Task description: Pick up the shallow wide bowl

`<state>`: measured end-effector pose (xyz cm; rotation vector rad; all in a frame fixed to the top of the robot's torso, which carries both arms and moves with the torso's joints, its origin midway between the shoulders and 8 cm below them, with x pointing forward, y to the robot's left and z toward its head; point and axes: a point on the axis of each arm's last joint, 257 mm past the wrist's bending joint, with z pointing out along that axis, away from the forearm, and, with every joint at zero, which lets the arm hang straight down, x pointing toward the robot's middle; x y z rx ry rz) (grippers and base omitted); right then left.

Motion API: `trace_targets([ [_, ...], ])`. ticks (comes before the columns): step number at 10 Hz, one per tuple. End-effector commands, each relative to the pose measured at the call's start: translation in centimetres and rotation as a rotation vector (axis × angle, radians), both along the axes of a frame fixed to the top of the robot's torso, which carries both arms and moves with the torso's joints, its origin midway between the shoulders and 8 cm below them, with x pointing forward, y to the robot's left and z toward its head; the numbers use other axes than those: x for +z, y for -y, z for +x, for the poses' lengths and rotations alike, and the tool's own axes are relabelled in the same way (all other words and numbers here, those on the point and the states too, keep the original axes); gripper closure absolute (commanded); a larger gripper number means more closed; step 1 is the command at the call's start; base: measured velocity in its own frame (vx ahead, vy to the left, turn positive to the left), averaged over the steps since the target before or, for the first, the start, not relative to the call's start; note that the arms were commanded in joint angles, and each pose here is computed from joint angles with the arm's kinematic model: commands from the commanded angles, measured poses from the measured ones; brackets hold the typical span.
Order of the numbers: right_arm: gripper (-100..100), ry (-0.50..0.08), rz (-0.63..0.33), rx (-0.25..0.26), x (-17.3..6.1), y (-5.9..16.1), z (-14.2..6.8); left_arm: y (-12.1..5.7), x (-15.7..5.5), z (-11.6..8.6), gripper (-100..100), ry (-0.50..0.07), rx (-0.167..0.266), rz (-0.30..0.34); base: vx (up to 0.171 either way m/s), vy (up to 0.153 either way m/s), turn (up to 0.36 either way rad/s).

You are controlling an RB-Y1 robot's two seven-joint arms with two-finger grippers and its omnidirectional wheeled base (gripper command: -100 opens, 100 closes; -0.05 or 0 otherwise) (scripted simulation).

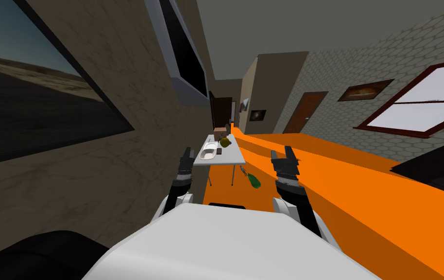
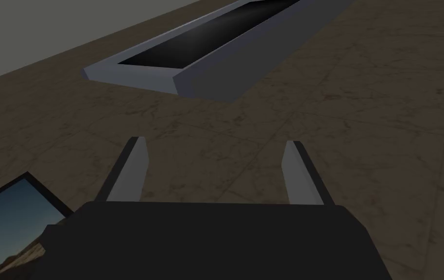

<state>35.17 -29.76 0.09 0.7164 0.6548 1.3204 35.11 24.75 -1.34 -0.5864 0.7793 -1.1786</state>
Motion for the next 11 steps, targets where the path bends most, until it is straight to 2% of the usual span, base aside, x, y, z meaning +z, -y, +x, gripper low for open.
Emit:
trace_targets([
  [1, 0, 0.000, 0.000, 0.000, 0.0, 0.0, 0.0, -0.1, -0.5, 0.4, -100, -0.030, -0.014, 0.015, 0.000, 0.000, 0.000],
  [5, 0, 0.000, 0.000, 0.000, 0.0, 0.0, 0.0, -0.8, -1.9, 1.4, -100, -0.114, -0.027, 0.016, -0.005, -0.004, 0.007],
  [11, 0, 0.000, 0.000, 0.000, 0.0, 0.0, 0.0, -2.7, -3.9, 2.8, -100, -0.243, -0.020, -0.025, -0.017, -0.010, 0.018],
])
